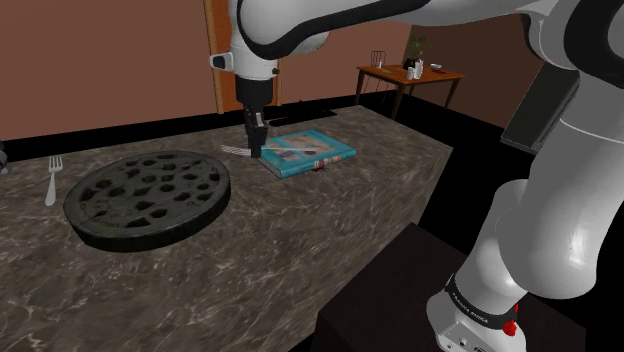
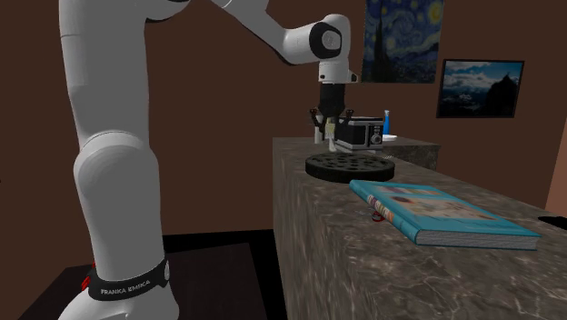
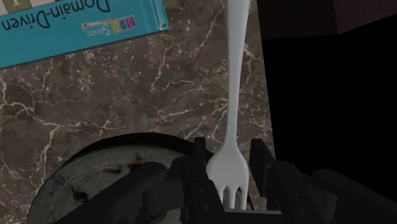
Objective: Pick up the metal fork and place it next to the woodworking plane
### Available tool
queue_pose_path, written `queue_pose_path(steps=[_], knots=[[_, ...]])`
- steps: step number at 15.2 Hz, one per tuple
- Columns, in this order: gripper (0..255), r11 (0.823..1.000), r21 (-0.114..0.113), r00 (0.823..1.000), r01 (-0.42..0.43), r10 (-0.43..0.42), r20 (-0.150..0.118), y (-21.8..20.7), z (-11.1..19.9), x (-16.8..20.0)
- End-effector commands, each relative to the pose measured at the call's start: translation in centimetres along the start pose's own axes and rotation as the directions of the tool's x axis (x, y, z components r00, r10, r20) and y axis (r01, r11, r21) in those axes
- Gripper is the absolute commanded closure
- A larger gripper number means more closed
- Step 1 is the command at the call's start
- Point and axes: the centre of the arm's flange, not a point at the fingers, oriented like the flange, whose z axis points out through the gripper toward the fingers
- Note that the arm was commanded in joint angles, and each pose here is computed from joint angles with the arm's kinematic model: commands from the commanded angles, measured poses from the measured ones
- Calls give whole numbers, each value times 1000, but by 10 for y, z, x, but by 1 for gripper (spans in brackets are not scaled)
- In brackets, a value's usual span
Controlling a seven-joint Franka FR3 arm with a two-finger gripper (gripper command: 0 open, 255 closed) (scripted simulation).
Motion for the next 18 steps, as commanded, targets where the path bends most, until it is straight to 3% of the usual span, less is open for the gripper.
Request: queue_pose_path(steps=[1,18], knots=[[255,1000,0,1000,0,0,0,9,-2,-16],[255,1000,0,1000,0,0,0,127,-13,-207]])
